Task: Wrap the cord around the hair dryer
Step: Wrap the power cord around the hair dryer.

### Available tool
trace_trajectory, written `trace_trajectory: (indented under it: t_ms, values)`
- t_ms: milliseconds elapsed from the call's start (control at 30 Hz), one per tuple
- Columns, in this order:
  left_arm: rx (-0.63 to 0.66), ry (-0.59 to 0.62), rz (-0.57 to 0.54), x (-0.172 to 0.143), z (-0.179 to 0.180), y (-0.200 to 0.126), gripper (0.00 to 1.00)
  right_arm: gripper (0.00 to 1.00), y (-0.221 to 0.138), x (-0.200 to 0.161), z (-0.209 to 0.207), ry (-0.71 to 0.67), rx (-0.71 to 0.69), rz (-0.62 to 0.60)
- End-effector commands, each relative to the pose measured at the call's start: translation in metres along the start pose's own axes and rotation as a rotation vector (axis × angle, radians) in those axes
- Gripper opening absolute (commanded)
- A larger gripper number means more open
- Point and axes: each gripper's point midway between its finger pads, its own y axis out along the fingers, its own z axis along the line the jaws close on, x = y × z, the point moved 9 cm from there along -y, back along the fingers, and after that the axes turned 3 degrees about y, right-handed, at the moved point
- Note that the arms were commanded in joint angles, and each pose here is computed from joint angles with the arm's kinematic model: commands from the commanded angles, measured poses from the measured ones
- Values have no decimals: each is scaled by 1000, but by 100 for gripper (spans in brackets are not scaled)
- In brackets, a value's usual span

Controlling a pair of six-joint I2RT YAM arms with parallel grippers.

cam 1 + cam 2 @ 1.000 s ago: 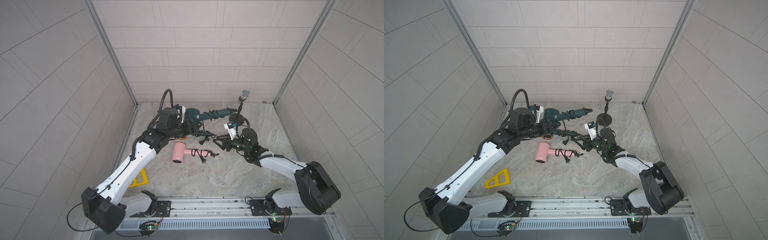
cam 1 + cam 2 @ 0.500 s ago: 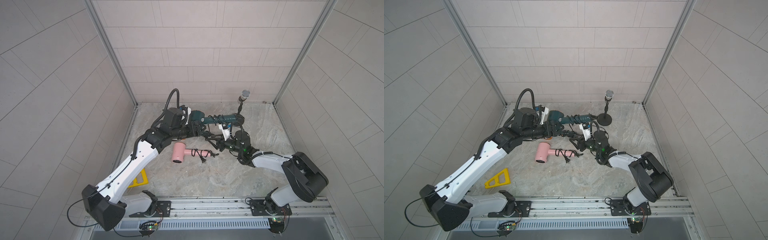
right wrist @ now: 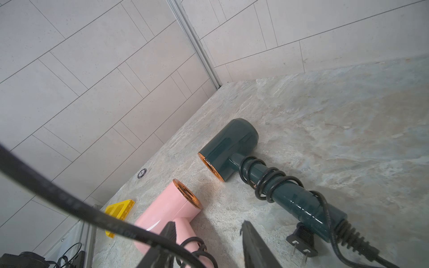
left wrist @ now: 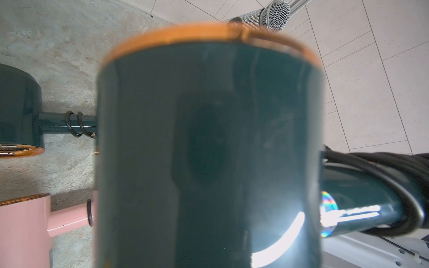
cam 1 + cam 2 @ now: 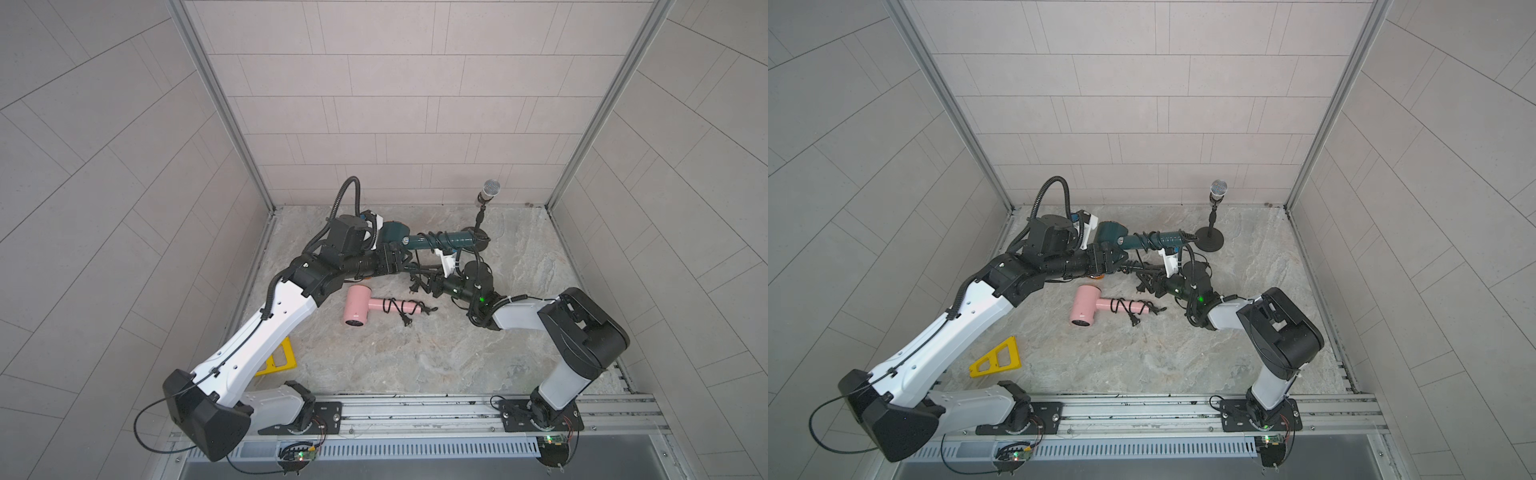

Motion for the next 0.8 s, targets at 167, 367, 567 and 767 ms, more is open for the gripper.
trace_trajectory:
  t_ms: [167, 367, 567, 767]
  values:
    - [-82, 49, -102, 19, -25, -21, 0, 43, 10, -9, 0, 55, 42, 9]
    - [-87, 50, -107, 21, -28, -23, 0, 41, 21, -8, -2, 89, 75, -3]
    - [-78, 45, -107, 21, -26, -24, 0, 27, 23, -11, -3, 114, 69, 13]
    - [-30, 34, -135, 22, -21, -22, 0, 12, 12, -18, -2, 154, 18, 61]
